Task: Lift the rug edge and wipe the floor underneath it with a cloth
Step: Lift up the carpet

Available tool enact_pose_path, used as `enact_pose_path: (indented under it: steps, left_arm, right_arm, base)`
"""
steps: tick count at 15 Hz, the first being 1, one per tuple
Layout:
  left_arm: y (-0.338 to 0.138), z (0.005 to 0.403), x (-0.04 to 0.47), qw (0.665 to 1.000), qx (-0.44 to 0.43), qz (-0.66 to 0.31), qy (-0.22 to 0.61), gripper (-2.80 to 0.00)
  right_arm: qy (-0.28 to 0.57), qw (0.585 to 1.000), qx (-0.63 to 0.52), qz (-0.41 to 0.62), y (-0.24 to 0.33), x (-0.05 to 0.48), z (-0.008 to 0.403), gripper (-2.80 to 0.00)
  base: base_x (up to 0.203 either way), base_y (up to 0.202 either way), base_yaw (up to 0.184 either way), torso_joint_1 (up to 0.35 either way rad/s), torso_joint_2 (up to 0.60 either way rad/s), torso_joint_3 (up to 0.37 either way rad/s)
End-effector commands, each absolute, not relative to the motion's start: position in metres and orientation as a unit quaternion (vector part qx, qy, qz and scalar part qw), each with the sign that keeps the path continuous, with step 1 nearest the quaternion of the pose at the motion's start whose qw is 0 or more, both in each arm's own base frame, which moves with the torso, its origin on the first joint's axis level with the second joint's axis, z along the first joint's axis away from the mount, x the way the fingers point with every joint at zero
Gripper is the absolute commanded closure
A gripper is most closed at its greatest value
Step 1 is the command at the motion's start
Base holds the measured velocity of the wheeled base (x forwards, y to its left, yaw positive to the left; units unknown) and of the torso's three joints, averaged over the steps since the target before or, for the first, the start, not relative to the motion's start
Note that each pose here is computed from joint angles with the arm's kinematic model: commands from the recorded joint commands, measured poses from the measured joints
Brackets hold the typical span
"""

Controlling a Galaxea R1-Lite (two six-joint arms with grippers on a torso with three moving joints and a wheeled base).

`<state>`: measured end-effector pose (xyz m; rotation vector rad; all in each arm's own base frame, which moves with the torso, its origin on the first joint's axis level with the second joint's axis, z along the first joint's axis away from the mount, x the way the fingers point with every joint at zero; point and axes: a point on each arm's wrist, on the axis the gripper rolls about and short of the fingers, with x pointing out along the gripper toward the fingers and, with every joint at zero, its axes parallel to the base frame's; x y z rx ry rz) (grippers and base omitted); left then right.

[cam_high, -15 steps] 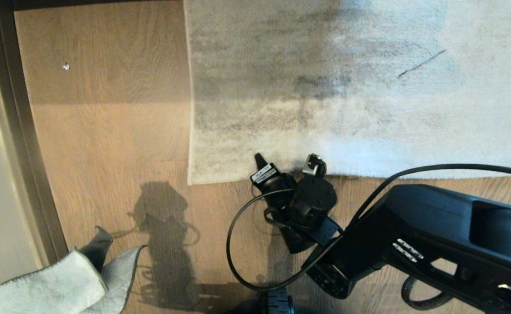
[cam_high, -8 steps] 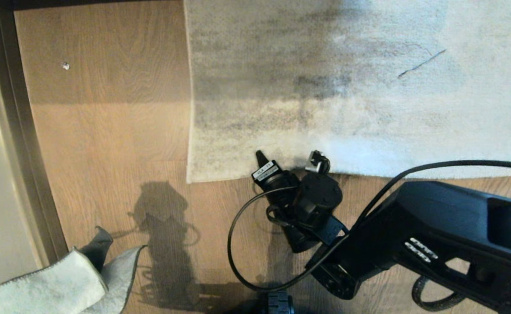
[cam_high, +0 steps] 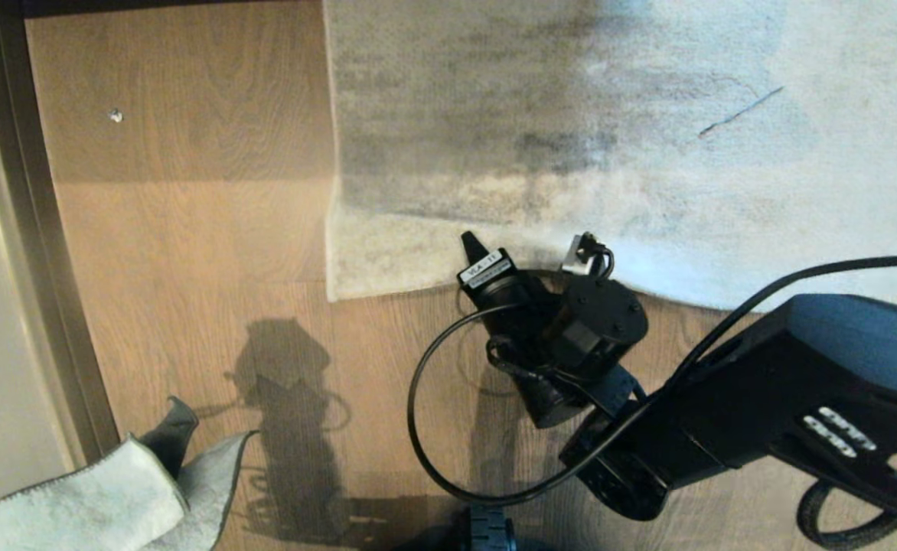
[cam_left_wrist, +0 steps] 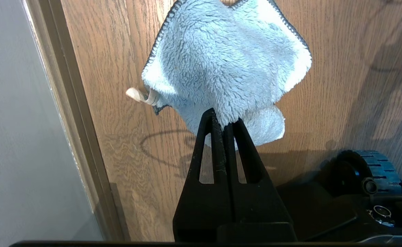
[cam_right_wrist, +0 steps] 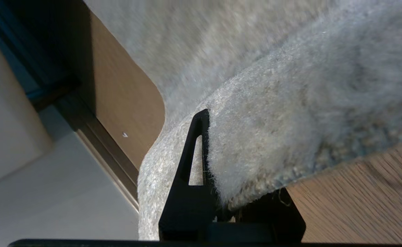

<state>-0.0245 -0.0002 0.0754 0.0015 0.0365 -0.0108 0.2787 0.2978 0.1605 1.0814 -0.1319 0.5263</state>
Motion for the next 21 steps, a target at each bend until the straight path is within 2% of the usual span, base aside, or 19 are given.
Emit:
enact_pose_path:
  steps: [1,4,8,21]
  left_arm:
    - [0.0,0.075,-0.025,1.0,0.001,-0.005,0.018,0.0]
    - [0.0,0.075,-0.025,1.0,0.001,-0.005,0.018,0.0]
    - [0.0,0.075,-0.025,1.0,0.001,-0.005,0.018,0.0]
    - [0.0,0.075,-0.025,1.0,0.001,-0.005,0.018,0.0]
  right_arm:
    - [-0.089,0.806,0.528,0.252,0.286,0.27,0.179,0.0]
    - [-0.092,0.804,0.531,0.252,0.278,0.263,0.188,0.0]
    - [-0.111,0.778,0.562,0.258,0.261,0.251,0.215,0.0]
    - [-0.128,0.739,0.606,0.265,0.222,0.221,0.248,0.0]
  base:
    - [0.0,0.0,0.0,0.0,0.0,0.0]
    - [0.0,0.0,0.0,0.0,0.0,0.0]
    - [0.0,0.0,0.0,0.0,0.0,0.0]
    - [0.0,0.0,0.0,0.0,0.0,0.0]
